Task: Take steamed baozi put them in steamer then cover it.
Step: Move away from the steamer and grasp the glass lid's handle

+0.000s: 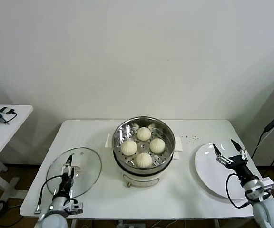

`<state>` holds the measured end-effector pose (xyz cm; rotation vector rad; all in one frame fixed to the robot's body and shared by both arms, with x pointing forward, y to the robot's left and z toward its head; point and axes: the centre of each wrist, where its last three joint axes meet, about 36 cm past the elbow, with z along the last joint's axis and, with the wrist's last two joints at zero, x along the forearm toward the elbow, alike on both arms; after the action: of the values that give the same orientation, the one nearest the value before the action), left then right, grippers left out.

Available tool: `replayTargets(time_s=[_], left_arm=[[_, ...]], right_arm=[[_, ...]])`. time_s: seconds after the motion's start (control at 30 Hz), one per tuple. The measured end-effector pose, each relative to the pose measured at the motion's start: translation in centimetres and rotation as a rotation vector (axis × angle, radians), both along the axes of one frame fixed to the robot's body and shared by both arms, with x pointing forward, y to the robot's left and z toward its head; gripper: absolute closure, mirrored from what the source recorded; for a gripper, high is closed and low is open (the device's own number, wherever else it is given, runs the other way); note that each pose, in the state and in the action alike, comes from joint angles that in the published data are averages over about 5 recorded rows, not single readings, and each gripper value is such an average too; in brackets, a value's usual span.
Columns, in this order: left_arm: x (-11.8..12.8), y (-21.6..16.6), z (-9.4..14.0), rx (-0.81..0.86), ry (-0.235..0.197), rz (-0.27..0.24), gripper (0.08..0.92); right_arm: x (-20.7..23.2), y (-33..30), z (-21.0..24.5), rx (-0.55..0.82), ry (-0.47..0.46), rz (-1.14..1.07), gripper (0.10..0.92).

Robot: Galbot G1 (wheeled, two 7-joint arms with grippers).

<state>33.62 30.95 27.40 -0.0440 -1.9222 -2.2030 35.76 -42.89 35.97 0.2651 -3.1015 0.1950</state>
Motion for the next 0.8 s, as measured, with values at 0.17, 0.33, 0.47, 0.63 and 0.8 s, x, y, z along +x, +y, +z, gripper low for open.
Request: replayTargets(time_s=[0.17, 0.33, 0.47, 0.63, 0.8], left_arm=[[1.5, 0.7, -0.8, 0.008, -0.005, 0.003, 0.177], [2.9, 1.1, -0.8, 0.012, -0.023, 0.004, 0.177], [3.6, 1.3, -0.8, 0.002, -0.033, 0.003, 0.182], [4.2, 1.7, -1.0, -0.014, -0.031, 0.004, 0.294], [4.2, 1.8, -1.4, -0.028, -0.021, 0.006, 0.432]], right_arm=[[-0.3, -0.2, -0.5, -0.011, 0.007, -0.004, 0.200], [-0.4, -0.2, -0.9, -0.019, 0.011, -0.003, 0.200], [-0.5, -0.3, -1.3, -0.028, 0.014, -0.001, 0.200], [-0.6, -0.3, -1.6, -0.036, 0.017, 0.002, 0.200], [-0.6, -0.4, -1.8, -0.044, 0.017, 0.003, 0.200]])
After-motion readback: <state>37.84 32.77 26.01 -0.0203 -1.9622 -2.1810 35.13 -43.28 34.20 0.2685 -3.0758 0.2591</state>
